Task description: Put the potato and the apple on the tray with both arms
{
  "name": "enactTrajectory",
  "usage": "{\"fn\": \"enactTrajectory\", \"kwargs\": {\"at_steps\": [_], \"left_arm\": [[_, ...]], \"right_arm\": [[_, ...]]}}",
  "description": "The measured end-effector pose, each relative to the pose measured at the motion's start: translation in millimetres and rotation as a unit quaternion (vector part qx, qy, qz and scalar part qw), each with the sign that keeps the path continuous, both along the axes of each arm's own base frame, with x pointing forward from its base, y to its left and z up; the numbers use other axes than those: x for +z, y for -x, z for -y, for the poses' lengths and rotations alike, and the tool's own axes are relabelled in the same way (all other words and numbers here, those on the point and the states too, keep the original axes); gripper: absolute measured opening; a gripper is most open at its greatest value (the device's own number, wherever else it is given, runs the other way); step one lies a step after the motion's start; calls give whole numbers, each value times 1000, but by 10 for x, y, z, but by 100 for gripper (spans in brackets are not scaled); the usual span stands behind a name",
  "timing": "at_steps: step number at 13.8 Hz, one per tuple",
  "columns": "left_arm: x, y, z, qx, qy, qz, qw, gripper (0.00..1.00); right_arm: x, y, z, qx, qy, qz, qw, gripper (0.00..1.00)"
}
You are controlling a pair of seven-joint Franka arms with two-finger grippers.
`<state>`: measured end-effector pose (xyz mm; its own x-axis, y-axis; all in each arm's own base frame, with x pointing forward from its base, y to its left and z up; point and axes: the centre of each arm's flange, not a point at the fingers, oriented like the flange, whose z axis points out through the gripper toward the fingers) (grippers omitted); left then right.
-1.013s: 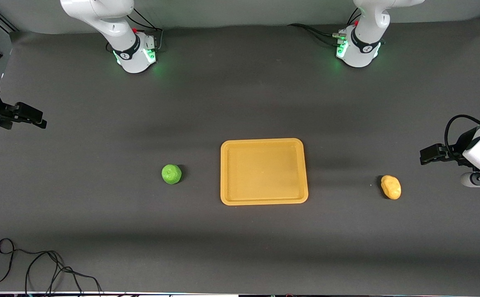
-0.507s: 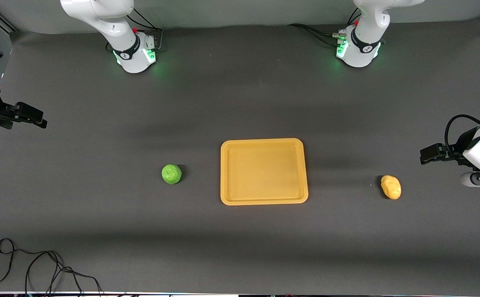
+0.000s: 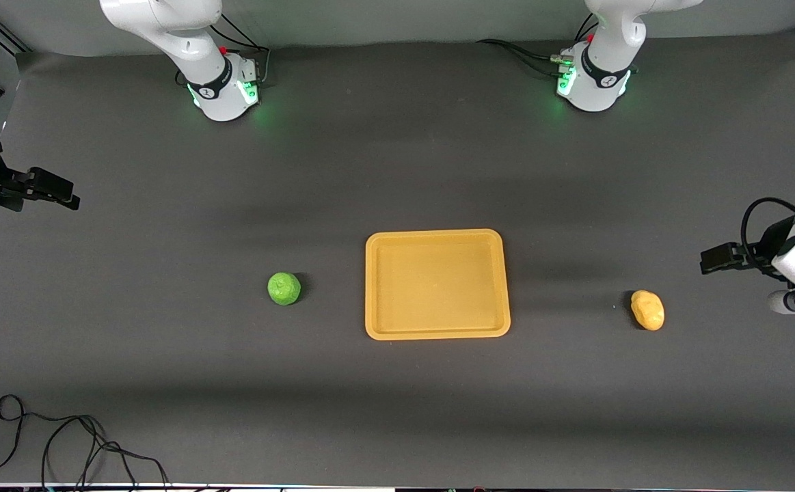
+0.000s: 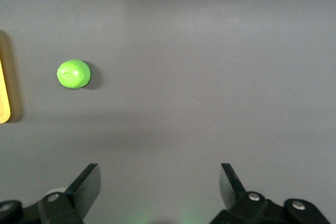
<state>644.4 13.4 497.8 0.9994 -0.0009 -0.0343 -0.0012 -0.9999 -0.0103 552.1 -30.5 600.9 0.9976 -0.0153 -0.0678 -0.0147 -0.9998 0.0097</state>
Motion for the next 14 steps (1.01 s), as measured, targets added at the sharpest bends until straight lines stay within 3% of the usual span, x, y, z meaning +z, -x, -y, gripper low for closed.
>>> {"fn": "enactTrajectory", "kwargs": {"at_steps": [2, 8, 14], "left_arm": [[-522, -31, -34, 2, 1, 1, 1000, 100], [-2114, 25, -435, 36, 7, -41, 998, 100], [-2719, 22, -352, 63, 11, -45, 997, 100]], "right_arm": [[0, 0, -1, 0, 0, 0, 1000, 100], [-3, 1, 2, 0, 0, -1, 1000, 100], [-7, 2, 4, 0, 0, -1, 1000, 100]]}}
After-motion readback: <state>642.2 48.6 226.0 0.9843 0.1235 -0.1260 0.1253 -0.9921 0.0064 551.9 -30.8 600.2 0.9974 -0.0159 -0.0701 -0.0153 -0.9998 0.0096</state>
